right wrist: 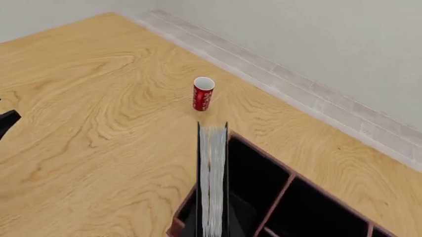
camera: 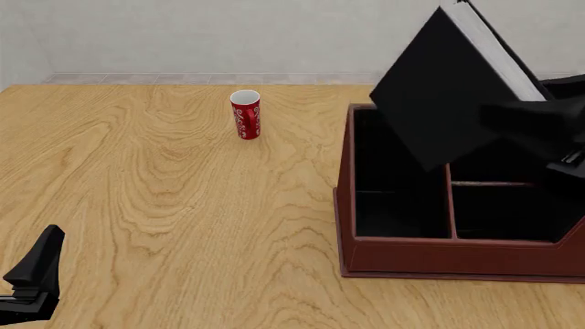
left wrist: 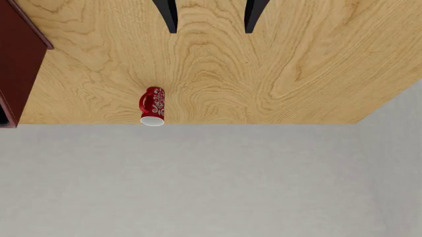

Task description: Pick up the book and place it in the left compartment of the caddy.

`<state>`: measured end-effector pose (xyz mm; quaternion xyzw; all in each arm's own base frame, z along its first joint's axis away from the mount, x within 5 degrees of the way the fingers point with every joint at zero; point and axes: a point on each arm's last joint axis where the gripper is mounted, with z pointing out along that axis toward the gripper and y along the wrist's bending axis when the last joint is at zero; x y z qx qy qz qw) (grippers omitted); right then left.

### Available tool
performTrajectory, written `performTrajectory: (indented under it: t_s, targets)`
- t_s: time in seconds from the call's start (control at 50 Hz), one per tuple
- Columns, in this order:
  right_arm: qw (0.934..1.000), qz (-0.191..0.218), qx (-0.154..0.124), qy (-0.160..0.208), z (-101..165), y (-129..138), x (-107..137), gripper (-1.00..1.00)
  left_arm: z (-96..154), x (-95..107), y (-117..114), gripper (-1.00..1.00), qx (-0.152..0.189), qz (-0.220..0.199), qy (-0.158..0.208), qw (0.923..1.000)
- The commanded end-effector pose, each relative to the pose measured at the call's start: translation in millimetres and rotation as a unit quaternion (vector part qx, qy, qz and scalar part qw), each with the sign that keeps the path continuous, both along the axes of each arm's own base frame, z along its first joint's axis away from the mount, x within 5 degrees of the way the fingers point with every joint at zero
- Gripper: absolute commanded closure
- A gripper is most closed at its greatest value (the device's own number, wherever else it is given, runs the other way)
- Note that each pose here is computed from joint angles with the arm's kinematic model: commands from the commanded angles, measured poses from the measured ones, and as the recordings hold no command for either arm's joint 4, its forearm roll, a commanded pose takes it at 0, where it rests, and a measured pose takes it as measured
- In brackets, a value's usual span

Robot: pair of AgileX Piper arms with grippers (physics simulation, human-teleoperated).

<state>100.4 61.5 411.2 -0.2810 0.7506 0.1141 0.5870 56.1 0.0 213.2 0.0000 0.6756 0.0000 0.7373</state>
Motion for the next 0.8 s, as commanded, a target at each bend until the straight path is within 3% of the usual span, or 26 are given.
performTrajectory:
  t_s: [0.02,0.2,0.26,0.38,0.46,0.5,0.8]
  targets:
    - [0.9985,-0.045,0.029,0.010,-0.4,-14.1,-8.8,1.00,0.0,0.0,0.0,-1.00,0.000,0.000,0.000,1.0000]
    - [0.9926,-0.087,0.079,0.030,-0.1,-21.2,-10.9,1.00,0.0,0.0,0.0,-1.00,0.000,0.000,0.000,1.0000]
    - [0.9880,-0.107,0.105,0.039,1.4,-25.5,-14.7,1.00,0.0,0.0,0.0,-1.00,0.000,0.000,0.000,1.0000]
    - [0.9815,-0.139,0.122,0.050,-1.2,-32.0,-18.5,1.00,0.0,0.0,0.0,-1.00,0.000,0.000,0.000,1.0000]
    - [0.9729,-0.165,0.150,0.062,-1.1,-36.3,-21.6,1.00,0.0,0.0,0.0,-1.00,0.000,0.000,0.000,1.0000]
    - [0.9754,-0.166,0.134,0.058,-1.7,-36.9,-21.0,1.00,0.0,0.0,0.0,-1.00,0.000,0.000,0.000,1.0000]
    - [0.9744,-0.158,0.132,0.091,-18.4,-27.7,-2.9,1.00,0.0,0.0,0.0,-1.00,0.000,0.000,0.000,1.0000]
